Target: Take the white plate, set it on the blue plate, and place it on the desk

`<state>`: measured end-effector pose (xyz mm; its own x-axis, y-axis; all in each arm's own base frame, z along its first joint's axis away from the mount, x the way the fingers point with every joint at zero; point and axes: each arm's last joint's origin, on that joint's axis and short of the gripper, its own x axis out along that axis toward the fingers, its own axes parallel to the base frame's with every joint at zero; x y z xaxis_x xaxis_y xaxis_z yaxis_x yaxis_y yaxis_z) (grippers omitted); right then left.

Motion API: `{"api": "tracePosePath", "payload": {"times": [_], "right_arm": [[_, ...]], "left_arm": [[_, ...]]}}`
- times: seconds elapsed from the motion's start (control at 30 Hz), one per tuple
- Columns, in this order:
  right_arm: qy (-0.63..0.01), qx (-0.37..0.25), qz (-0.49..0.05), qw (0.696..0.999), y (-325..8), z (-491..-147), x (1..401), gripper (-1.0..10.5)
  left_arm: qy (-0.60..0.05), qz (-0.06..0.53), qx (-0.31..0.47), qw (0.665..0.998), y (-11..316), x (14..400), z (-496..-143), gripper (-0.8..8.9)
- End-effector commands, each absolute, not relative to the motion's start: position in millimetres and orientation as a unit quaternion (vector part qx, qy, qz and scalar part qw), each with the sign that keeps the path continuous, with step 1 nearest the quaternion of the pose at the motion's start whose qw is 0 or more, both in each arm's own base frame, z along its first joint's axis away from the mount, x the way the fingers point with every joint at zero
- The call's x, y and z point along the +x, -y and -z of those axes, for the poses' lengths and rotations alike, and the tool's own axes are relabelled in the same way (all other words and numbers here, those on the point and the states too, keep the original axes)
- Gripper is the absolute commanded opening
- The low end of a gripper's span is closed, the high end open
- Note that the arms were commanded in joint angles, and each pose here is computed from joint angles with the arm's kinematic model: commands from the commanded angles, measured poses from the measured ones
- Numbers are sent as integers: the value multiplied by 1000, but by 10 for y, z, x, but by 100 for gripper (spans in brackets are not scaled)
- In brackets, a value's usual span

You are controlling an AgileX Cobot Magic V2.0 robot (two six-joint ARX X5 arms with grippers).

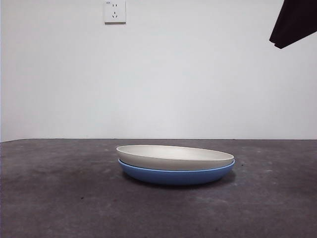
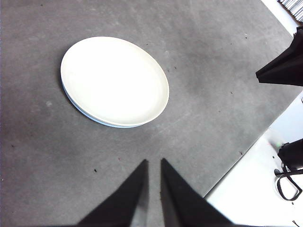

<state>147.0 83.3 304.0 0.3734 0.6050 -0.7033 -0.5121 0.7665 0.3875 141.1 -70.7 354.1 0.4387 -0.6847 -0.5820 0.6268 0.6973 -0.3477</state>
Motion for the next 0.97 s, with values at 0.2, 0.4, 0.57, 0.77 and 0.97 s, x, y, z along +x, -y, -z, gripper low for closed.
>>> {"api": "tracePosePath", "payload": {"times": [0.2,0.4,0.57,0.77,0.97], "right_arm": [[-427,48,-347,834,-859,-3099,1501,8],[-418,48,-349,837,-865,-3111,1513,8],[-407,49,-352,841,-872,-3127,1527,8],[-405,49,-352,842,-873,-3130,1530,8],[-404,49,-353,843,-874,-3132,1532,8]], "left_arm": [[-353,393,-36,848,719,1424,-3572,14],[-353,393,-36,848,719,1424,-3572,14],[-353,393,-36,848,720,1425,-3572,14],[-353,393,-36,848,720,1425,-3572,14],[-234,332,2,914,561,1412,-3762,13]]}}
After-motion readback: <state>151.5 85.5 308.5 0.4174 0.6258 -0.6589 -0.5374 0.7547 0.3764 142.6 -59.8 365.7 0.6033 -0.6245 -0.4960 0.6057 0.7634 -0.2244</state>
